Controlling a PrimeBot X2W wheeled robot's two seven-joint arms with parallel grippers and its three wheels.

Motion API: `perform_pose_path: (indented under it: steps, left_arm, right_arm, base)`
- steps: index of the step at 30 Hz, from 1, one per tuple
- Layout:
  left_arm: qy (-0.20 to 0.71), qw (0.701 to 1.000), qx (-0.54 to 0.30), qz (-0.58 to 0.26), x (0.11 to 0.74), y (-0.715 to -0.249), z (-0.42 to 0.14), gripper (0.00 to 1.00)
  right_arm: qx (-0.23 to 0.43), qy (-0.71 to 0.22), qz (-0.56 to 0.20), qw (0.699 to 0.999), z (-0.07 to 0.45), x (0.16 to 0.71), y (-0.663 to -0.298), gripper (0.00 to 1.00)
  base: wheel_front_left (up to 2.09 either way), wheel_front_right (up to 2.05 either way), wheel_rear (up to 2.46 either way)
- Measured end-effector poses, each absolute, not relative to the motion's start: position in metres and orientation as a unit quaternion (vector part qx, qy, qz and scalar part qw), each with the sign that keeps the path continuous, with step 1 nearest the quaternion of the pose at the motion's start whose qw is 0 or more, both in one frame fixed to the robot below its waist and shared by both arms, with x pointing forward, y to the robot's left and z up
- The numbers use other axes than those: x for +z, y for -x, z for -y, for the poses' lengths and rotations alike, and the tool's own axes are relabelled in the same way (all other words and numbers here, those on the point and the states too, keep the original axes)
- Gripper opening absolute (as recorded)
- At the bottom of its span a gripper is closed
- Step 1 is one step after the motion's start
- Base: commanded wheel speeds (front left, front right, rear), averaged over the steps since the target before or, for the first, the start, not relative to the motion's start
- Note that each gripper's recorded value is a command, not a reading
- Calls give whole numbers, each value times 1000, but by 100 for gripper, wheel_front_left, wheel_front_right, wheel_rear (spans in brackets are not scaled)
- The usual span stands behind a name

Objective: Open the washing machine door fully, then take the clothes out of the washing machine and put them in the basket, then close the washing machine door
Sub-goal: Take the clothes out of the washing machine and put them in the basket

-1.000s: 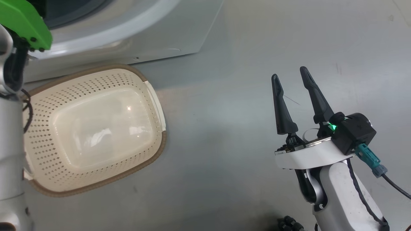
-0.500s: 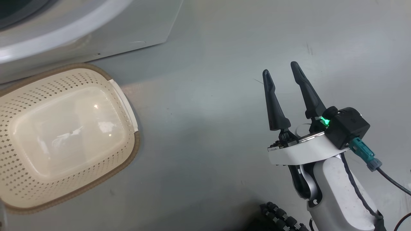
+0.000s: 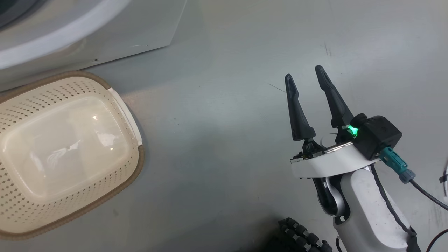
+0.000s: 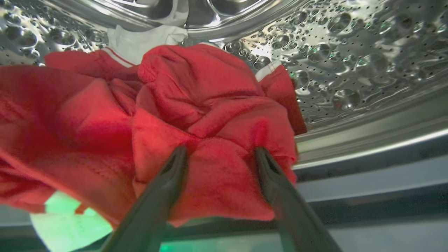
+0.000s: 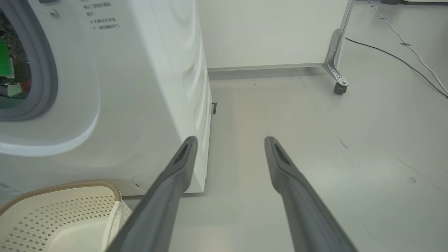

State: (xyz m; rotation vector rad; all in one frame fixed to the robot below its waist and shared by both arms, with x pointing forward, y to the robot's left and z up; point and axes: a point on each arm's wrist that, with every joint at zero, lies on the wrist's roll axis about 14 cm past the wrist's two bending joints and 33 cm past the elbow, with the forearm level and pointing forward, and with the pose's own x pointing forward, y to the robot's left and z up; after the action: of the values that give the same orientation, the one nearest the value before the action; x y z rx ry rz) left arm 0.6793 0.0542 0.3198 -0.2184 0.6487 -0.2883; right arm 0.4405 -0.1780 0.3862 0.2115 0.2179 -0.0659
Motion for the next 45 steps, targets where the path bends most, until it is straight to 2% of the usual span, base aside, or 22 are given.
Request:
perform_pose_path:
  steps: [2,3,10,16,26,45]
  left_arm:
    - [102,930,-136,-325,317,-680,-57,37]
    - [99,930,-135,-327,316,-679,-58,0]
    - [92,927,-134,-337,316,-676,-59,0]
    - [92,938,-129,-308,328,-678,-62,0]
    - [106,964,-119,-215,370,-682,-70,0]
    - [136,985,-107,-24,451,-641,-91,0]
  right_arm:
    - [-32,-105,-107,988,178,387,-441,100]
    - [-33,-104,-107,988,179,387,-442,100]
    - [-32,-102,-104,989,178,388,-444,100]
    - [-27,-98,-102,990,175,389,-446,100]
    - [-9,-88,-88,992,166,398,-450,100]
    - [35,-76,-56,995,143,424,-450,100]
  base:
    - [0,0,0]
    - [0,0,0]
    - [0,0,0]
    - [0,0,0]
    - [0,0,0]
    - [0,0,0]
